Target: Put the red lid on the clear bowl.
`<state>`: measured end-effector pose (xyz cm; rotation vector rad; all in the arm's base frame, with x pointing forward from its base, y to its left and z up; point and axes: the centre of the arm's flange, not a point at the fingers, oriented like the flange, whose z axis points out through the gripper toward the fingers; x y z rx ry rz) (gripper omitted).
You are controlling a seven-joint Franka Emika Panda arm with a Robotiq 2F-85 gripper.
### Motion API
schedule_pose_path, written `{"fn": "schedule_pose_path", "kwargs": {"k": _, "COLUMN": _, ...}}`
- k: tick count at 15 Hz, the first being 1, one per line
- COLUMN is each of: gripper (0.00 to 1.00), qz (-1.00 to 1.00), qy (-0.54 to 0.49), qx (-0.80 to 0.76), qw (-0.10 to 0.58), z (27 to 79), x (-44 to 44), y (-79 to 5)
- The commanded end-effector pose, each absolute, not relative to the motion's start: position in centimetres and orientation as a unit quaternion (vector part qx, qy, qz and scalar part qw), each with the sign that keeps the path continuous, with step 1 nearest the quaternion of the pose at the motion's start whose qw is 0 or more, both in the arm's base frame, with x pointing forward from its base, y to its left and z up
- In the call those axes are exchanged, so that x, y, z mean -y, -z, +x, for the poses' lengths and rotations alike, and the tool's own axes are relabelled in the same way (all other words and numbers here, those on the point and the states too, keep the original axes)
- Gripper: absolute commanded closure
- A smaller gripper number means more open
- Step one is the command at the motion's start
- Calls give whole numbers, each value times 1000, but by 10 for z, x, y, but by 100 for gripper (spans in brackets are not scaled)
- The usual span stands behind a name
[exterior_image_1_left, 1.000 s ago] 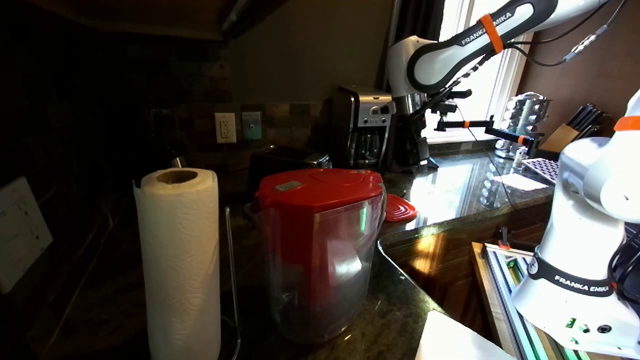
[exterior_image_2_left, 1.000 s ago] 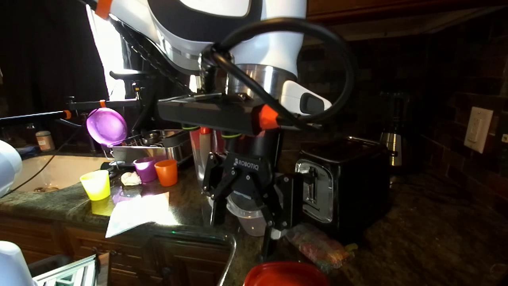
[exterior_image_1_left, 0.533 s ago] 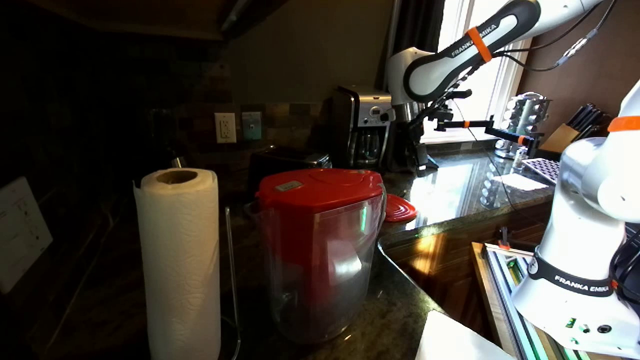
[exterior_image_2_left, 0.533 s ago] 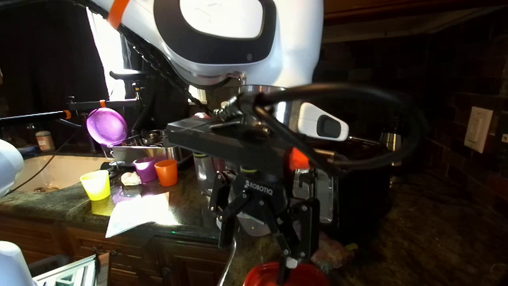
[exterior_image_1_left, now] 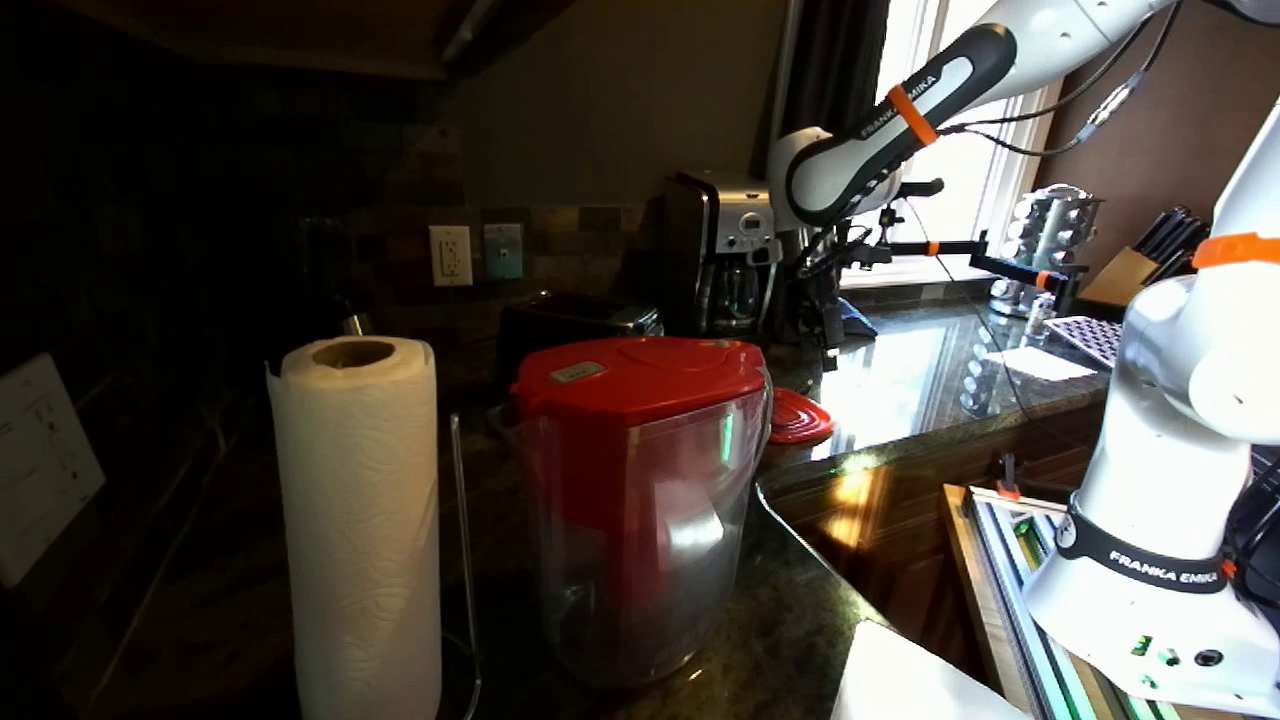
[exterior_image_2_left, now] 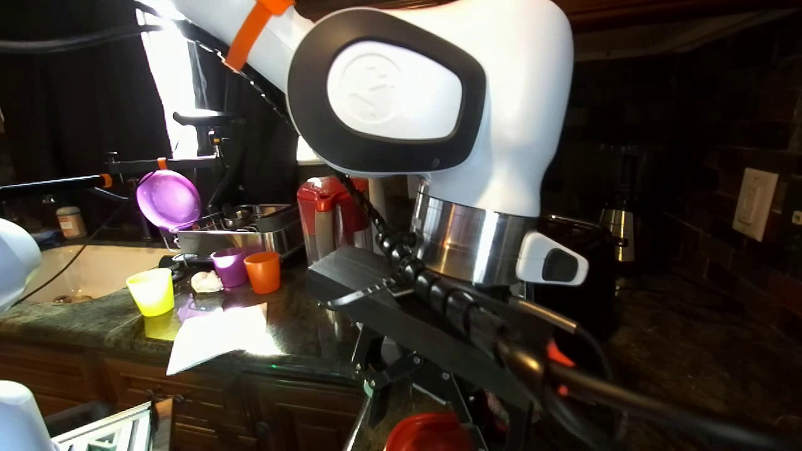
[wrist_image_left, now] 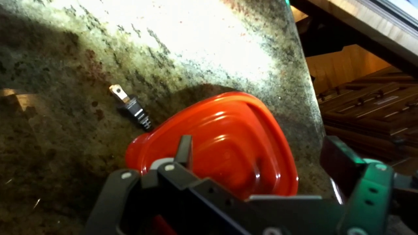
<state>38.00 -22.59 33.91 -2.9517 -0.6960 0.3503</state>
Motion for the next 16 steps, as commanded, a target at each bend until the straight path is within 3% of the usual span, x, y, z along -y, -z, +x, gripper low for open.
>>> {"fn": "schedule_pose_path", "kwargs": {"k": 1, "gripper": 0, "qz": -963, "qy": -113, "qx": 234, "qw": 63, "z": 396, "x": 247, "y": -321}}
{"fn": "schedule_pose_path", "kwargs": {"k": 16, "gripper": 0, "qz": -972, "qy": -111, "qx": 201, "qw": 51, "z": 424, "x": 280, "y": -282}}
